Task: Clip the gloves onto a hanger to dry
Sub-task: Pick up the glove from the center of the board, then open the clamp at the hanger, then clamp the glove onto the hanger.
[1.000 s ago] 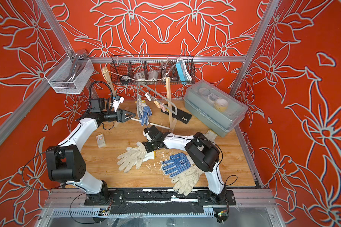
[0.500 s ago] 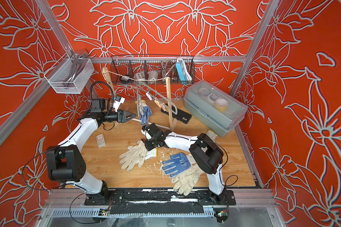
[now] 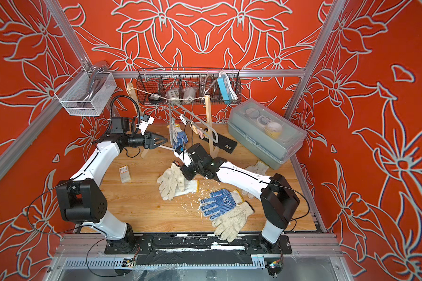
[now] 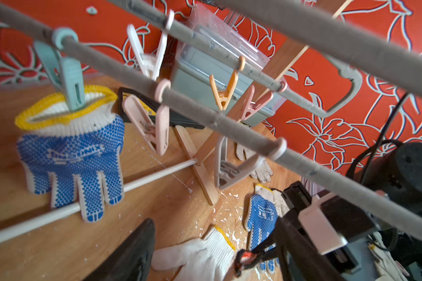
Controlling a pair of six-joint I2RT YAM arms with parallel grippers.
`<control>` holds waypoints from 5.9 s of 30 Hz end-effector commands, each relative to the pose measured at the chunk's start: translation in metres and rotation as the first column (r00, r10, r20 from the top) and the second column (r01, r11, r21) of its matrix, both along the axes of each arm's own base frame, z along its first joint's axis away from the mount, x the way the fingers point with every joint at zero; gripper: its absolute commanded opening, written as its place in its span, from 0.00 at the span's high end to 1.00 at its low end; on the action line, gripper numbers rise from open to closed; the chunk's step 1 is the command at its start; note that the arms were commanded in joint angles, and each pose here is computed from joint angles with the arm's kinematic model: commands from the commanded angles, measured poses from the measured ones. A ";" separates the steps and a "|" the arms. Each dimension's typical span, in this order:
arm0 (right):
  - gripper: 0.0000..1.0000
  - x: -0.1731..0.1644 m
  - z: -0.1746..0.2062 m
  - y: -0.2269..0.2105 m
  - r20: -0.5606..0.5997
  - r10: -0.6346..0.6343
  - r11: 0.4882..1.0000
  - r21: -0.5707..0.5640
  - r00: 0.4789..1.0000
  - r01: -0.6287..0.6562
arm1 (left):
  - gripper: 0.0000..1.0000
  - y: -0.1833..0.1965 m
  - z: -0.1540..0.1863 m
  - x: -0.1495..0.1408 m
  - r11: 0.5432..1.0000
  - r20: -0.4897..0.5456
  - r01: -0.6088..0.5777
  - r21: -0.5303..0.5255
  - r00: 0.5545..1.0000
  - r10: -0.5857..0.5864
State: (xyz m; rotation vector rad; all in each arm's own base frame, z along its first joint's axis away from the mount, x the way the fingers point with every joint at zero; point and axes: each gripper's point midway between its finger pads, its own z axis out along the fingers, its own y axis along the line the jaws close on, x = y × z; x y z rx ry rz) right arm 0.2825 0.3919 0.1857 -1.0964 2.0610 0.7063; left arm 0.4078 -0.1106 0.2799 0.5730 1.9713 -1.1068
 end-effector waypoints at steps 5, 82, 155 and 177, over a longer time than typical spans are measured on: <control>1.00 0.010 0.019 -0.026 0.037 0.061 0.998 -0.011 0.997 -0.061 | 0.24 -0.010 -0.008 0.028 0.998 0.054 0.060 -0.020 0.997 -0.059; 1.00 0.042 0.043 -0.067 0.086 0.066 0.990 -0.130 0.994 -0.054 | 0.79 -0.031 0.000 0.071 0.995 0.165 0.092 -0.033 0.983 -0.085; 1.00 0.086 0.106 0.029 0.287 0.401 0.916 -0.093 0.870 -0.391 | 0.84 -0.035 0.011 -0.010 0.962 0.197 0.271 0.037 0.942 -0.273; 1.00 0.093 0.114 0.025 0.290 0.275 0.960 -0.025 0.917 -0.280 | 0.86 -0.030 -0.001 0.000 0.973 0.215 0.205 0.105 0.951 -0.223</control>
